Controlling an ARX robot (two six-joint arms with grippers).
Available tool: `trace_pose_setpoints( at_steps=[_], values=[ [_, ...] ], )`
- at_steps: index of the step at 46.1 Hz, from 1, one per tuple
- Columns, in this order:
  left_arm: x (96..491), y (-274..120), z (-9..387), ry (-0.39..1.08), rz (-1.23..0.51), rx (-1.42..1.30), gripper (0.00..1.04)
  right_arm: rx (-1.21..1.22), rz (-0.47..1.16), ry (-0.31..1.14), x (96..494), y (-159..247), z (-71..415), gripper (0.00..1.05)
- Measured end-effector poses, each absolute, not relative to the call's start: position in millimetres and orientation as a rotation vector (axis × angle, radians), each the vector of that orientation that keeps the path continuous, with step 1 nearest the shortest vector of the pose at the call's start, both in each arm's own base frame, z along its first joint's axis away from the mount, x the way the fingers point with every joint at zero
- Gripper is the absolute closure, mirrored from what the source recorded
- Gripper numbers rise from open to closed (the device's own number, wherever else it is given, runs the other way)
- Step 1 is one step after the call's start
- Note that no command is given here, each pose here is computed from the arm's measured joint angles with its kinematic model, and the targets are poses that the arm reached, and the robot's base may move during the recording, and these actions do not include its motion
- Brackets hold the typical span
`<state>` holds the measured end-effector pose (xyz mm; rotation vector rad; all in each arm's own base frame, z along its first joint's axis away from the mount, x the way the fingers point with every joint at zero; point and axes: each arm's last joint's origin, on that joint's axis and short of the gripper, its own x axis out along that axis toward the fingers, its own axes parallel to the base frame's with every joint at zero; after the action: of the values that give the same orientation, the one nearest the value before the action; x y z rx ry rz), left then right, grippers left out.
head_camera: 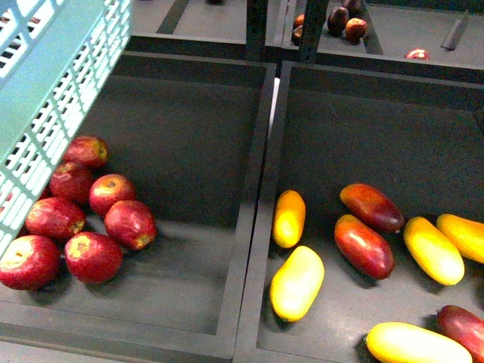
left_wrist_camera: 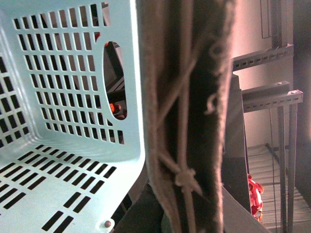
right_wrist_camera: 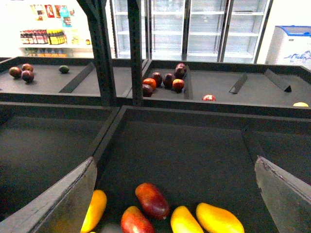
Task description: Pick mango and avocado into basket
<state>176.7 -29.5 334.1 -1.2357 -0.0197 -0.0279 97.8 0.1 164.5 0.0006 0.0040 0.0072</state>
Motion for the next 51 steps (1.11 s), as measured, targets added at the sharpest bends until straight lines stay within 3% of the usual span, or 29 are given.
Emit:
trace_pose_setpoints(
  at_steps=[19, 25, 28, 33, 45, 51],
  values=[
    [177, -31, 334, 0.008, -0.053, -1.232, 0.96, 0.0, 0.0, 0.001, 98, 0, 165, 0.08],
    [190, -42, 331, 0.254, -0.056, -0.804, 0.96, 0.0, 0.0, 0.001, 98, 0, 165, 0.08],
    [210, -56, 321, 0.394, -0.17, -0.471, 0.96, 0.0, 0.0, 0.001, 98, 0, 165, 0.08],
    [241, -81, 297, 0.58, -0.364, -0.18, 0.96, 0.0, 0.0, 0.001, 98, 0, 165, 0.08],
    [271, -123, 261, 0.68, -0.597, -0.055, 0.97, 0.0, 0.0, 0.001, 98, 0, 165, 0.08],
    [274, -133, 255, 0.688, -0.6, -0.073, 0.97, 0.0, 0.0, 0.001, 98, 0, 165, 0.08]
  ],
)
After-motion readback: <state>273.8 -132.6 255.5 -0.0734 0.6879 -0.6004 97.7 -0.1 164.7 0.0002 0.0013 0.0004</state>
